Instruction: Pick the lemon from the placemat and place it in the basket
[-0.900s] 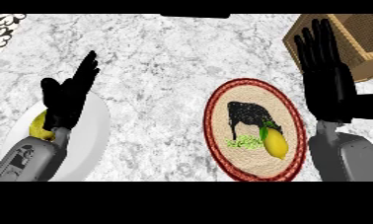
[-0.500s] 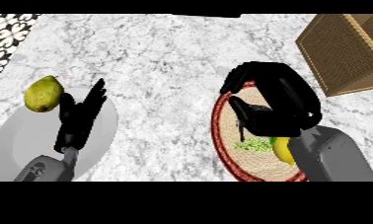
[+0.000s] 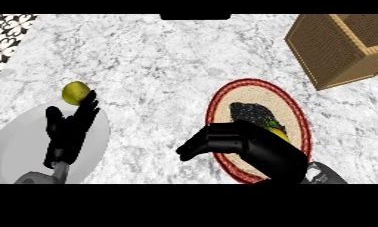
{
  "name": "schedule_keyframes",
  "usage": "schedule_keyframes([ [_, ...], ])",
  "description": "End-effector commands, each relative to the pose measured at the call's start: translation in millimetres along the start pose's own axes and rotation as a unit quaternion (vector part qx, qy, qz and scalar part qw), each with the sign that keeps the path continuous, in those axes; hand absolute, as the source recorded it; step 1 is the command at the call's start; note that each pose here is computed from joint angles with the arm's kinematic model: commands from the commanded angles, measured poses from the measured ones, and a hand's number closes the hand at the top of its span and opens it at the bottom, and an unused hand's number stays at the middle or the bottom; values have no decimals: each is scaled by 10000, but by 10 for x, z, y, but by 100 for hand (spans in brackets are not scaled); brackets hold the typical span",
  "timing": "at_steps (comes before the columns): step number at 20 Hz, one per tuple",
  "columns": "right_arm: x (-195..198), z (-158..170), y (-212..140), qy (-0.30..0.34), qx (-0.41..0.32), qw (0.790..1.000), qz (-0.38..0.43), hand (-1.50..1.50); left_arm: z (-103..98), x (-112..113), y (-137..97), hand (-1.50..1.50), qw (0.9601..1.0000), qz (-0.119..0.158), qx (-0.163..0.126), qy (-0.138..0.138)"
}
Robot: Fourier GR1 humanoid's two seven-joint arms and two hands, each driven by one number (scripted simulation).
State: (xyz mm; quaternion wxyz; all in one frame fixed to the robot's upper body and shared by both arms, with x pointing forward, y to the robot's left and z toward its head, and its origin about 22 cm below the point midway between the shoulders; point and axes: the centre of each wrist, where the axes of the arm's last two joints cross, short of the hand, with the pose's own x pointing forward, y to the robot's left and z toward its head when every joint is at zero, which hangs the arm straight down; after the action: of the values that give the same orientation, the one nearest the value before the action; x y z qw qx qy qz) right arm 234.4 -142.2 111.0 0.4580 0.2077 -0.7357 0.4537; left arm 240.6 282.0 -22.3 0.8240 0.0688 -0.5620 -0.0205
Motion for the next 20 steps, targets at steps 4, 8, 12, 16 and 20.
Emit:
schedule_keyframes([
  [4, 597, 160, -615, 795, -348, 9506, 2981, -150, 261, -497, 80, 0, 9954, 79, 128, 948],
  [8, 1085, 178, -891, 1072, 50, 9163, 3860, -150, 212, -461, 182, 0, 9951, -60, 122, 975],
  [12, 1406, 293, -1278, 1517, 475, 8976, 4110, -150, 228, -440, 136, 0, 9963, 12, 45, 854],
  [16, 1526, 363, -1419, 2248, 1364, 8702, 4166, -150, 337, -517, 134, 0, 9957, -79, 15, 927],
  [20, 1696, 422, -1513, 2635, 1820, 8457, 4270, -150, 281, -431, 175, 0, 9960, 11, 150, 882],
])
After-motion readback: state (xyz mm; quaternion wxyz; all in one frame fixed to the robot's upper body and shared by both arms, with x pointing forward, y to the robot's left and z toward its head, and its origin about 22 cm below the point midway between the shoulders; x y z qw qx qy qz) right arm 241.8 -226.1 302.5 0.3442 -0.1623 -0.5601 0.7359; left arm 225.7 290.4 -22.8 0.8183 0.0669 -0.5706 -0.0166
